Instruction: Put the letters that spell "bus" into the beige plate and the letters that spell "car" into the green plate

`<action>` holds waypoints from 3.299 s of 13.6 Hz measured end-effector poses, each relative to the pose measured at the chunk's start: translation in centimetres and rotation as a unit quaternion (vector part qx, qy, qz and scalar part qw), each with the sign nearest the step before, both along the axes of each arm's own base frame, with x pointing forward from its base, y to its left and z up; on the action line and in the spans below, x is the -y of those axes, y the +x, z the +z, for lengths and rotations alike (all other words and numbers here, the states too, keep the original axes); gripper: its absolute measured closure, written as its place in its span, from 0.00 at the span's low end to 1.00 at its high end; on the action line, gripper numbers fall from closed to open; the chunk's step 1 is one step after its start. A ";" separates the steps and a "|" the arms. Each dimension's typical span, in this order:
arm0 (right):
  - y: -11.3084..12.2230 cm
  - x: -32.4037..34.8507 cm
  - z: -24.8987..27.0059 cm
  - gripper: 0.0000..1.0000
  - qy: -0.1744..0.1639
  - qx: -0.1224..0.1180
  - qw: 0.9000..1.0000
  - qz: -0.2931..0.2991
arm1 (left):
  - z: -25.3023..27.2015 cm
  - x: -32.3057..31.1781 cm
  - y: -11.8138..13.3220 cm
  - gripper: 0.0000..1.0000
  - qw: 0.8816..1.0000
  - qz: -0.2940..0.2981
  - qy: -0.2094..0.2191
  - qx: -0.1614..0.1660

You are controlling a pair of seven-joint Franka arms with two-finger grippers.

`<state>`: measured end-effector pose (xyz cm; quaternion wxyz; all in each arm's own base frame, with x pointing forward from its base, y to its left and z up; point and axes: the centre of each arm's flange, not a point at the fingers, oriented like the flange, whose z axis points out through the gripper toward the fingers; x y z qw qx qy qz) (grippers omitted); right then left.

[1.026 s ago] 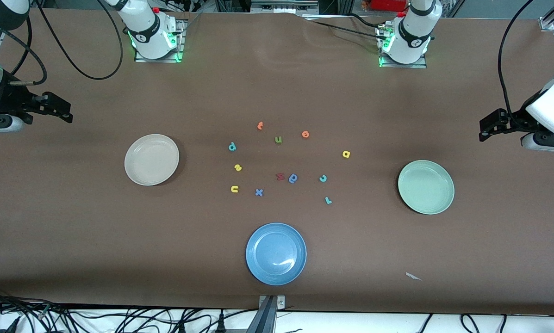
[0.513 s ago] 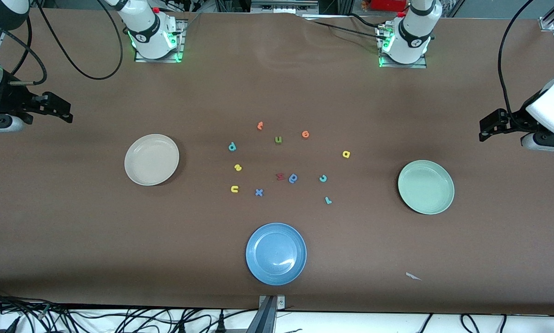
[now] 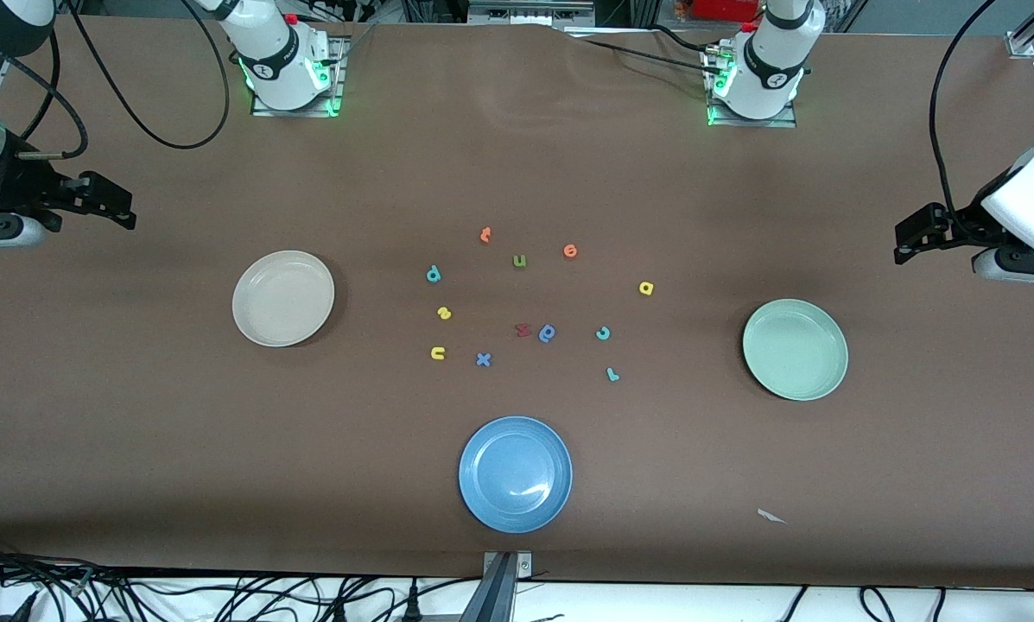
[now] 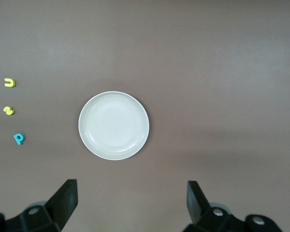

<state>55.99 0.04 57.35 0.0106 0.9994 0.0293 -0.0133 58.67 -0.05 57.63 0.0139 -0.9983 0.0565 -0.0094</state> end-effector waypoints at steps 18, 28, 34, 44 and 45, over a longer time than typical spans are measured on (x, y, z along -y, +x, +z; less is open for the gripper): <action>3.7 -8.5 -8.2 0.00 -0.001 -0.026 0.999 0.033 | -3.3 2.0 0.9 0.00 0.999 -0.017 0.000 -0.029; 5.3 -29.0 -27.1 0.43 0.011 0.016 0.989 -0.143 | -18.3 12.5 2.6 0.00 0.996 -0.055 -0.037 -0.054; 6.1 -33.6 -35.7 0.42 0.040 0.048 0.984 -0.169 | -26.9 19.7 -2.6 0.00 0.998 -0.025 -0.058 -0.013; 6.5 -37.0 -39.1 0.43 0.038 0.053 0.987 -0.144 | -37.6 25.5 -7.9 0.03 1.000 0.013 -0.005 -0.025; 6.4 -37.0 -39.2 0.44 0.037 0.052 0.988 -0.143 | -37.9 25.5 -8.0 0.05 1.000 0.013 -0.005 -0.028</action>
